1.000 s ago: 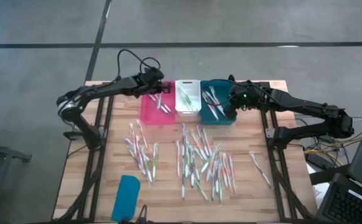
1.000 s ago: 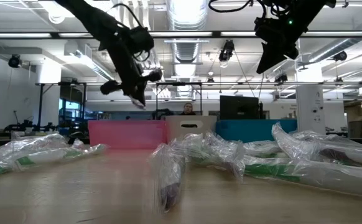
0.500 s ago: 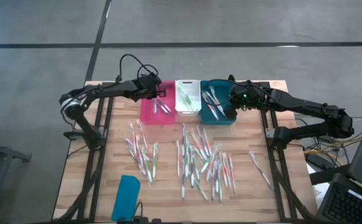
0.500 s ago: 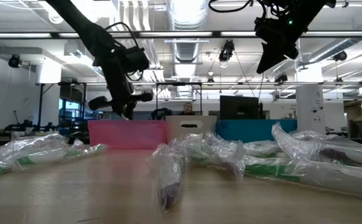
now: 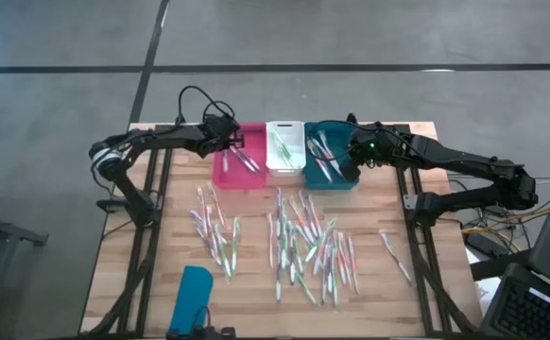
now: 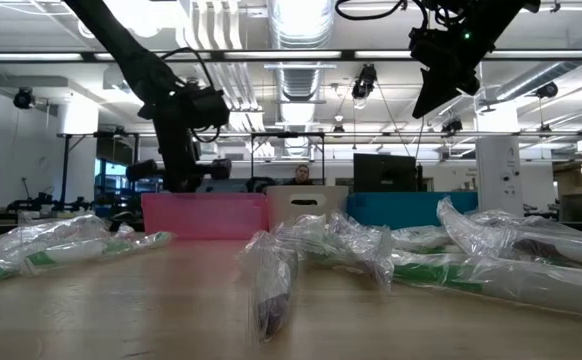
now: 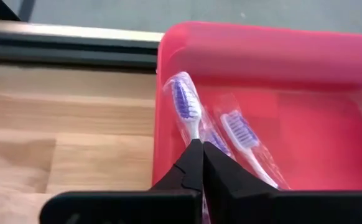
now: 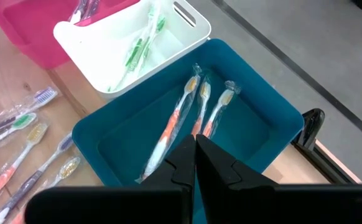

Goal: Pick & Place Toothbrushes
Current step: Put the violet toothbrush into the pink bin, then put the orange toothbrush into the blue bin

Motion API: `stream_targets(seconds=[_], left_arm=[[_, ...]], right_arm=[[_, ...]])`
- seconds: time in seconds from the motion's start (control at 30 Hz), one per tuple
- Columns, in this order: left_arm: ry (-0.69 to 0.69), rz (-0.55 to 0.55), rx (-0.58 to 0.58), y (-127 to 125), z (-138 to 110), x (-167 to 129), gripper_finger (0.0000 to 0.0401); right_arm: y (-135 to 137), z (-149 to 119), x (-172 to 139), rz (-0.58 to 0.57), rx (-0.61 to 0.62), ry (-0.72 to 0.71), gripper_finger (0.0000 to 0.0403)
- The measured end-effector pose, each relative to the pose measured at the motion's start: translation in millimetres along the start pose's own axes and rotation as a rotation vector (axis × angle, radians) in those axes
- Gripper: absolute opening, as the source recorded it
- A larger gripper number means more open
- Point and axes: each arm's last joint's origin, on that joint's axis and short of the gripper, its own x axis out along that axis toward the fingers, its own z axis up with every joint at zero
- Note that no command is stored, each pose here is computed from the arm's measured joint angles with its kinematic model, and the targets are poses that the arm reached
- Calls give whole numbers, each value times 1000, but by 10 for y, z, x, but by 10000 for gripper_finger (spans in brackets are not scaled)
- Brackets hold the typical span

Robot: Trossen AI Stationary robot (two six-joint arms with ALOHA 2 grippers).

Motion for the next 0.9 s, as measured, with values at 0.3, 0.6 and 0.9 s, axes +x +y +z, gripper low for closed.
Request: stream_targets(seconds=[0.3, 0.6, 0.9], left_arm=[[-12, 1, 86, -5, 8, -2, 39], [-22, -8, 110, 0, 34, -46, 84], [-47, -58, 114, 21, 121, -219, 106]], right_arm=[[0, 2, 0, 0, 1, -2, 8], [0, 3, 0, 0, 1, -3, 8], [1, 2, 0, 1, 0, -2, 8]])
